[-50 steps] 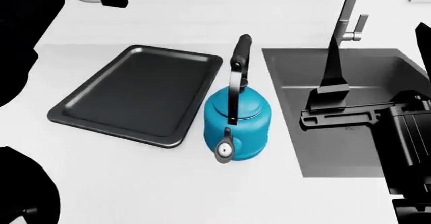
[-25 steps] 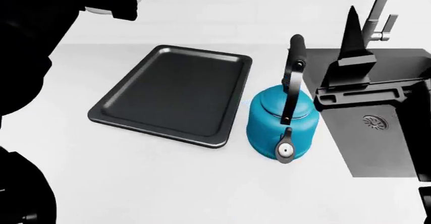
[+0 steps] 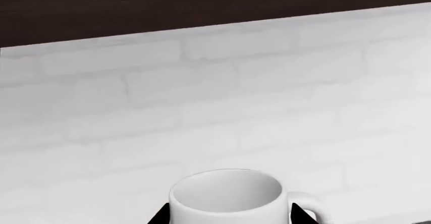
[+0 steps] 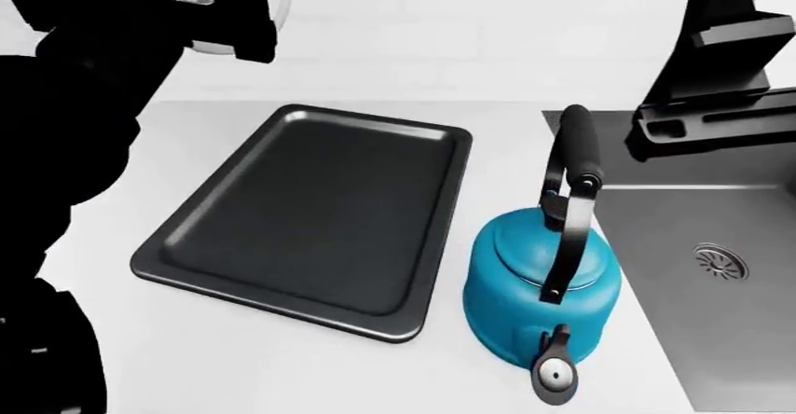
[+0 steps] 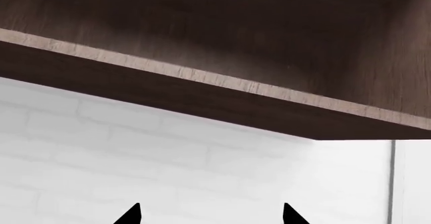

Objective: Pick the kettle from the counter and place it on the tray. Then pick the mug from the cabinet and place it on the tray. Then close the cabinet doors.

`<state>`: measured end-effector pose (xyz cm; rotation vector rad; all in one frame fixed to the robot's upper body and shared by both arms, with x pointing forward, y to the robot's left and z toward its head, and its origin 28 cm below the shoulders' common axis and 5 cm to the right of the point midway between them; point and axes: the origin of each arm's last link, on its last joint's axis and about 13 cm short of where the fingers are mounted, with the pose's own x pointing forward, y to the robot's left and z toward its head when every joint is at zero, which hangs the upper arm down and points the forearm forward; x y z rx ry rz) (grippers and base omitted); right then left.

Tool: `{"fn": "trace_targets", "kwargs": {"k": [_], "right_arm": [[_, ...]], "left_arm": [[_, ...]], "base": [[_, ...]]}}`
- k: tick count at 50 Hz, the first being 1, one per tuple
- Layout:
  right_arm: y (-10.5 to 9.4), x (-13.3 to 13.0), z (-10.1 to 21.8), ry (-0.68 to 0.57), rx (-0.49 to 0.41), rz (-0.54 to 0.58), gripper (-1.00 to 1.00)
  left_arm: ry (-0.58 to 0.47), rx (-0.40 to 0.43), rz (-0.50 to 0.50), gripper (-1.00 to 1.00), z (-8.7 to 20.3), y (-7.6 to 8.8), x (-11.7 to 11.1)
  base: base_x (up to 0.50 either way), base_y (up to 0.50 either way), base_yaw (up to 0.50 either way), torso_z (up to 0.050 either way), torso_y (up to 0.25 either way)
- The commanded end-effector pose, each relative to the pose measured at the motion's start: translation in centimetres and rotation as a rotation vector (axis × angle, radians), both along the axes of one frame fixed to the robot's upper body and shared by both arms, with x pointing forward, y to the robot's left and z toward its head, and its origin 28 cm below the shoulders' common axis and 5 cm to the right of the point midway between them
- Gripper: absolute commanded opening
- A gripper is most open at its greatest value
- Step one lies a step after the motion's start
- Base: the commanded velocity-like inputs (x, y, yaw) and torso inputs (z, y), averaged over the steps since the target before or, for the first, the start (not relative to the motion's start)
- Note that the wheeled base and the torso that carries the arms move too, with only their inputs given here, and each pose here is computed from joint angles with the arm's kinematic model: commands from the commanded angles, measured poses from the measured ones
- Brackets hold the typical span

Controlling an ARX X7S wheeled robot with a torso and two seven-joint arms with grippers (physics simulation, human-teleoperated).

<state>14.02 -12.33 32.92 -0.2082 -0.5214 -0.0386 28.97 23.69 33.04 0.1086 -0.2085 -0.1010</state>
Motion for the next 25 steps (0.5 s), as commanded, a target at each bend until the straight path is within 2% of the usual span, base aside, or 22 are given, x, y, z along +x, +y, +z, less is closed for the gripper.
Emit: {"fn": "trace_targets", "kwargs": {"k": [1,8,14,25], "right_arm": [[0.0,-0.2,0.1,-0.013,0.002,-0.005,1.00],[0.0,-0.1,0.0,-0.008,-0.017,-0.027,1.00],[0.0,0.1,-0.1,-0.006,-0.014,-0.031,1.00],[-0.2,0.2,-0.4,0.001,-0.007,-0.035,1.00]], "left_arm": [[0.052,-0.016,0.004,-1.00,-1.4,-1.2,3.2],[0.133,-0.034,0.024,-1.00,-3.7,-2.6,7.0],[0.186,-0.033,0.005,-1.00,-5.4,-3.9,8.7],[0.289,-0.026,0.013,-1.00,-9.7,-5.1,10.8]], "base": [[0.00,0.00,0.00,0.000,0.000],[0.00,0.00,0.00,0.000,0.000],[0.00,0.00,0.00,0.000,0.000],[0.00,0.00,0.00,0.000,0.001]]}}
